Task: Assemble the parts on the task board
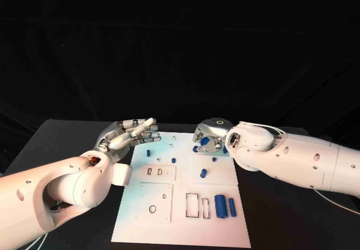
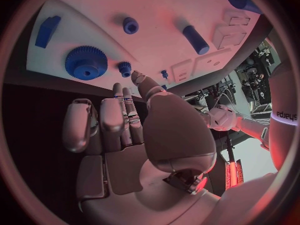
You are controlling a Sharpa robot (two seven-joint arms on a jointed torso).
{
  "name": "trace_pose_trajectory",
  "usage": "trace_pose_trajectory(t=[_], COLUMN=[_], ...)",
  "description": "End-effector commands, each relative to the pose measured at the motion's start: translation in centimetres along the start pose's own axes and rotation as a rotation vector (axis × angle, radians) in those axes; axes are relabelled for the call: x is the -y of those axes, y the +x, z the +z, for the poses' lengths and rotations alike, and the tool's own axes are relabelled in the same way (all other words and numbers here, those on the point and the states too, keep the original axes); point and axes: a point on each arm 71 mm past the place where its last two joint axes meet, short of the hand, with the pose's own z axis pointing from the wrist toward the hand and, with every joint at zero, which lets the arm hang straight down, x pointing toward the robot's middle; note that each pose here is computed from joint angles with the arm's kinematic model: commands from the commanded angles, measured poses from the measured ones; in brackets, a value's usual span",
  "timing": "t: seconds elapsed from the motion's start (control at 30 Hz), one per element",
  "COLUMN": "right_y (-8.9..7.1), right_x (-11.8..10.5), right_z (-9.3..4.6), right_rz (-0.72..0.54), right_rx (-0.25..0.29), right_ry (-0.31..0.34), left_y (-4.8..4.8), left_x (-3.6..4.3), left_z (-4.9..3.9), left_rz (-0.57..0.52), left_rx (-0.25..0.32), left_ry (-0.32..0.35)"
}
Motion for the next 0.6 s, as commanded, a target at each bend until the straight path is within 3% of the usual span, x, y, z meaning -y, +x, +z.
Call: trace_pose_trajectory(t=[0.03,0.6], right_y=[0.19,0.68], right_x=[0.04,0.05], right_z=[0.19,0.7], right_rz=[-0.038,-0.037], right_rx=[-0.029,-0.063], right_ry=[0.011,0.012], left_y=[0.37,0.41], left_x=[0.24,0.52], left_z=[0.02,0.01], left_rz=[-0.006,-0.006], left_rx=[-0.029,-0.035], left_ry=[0.007,0.005])
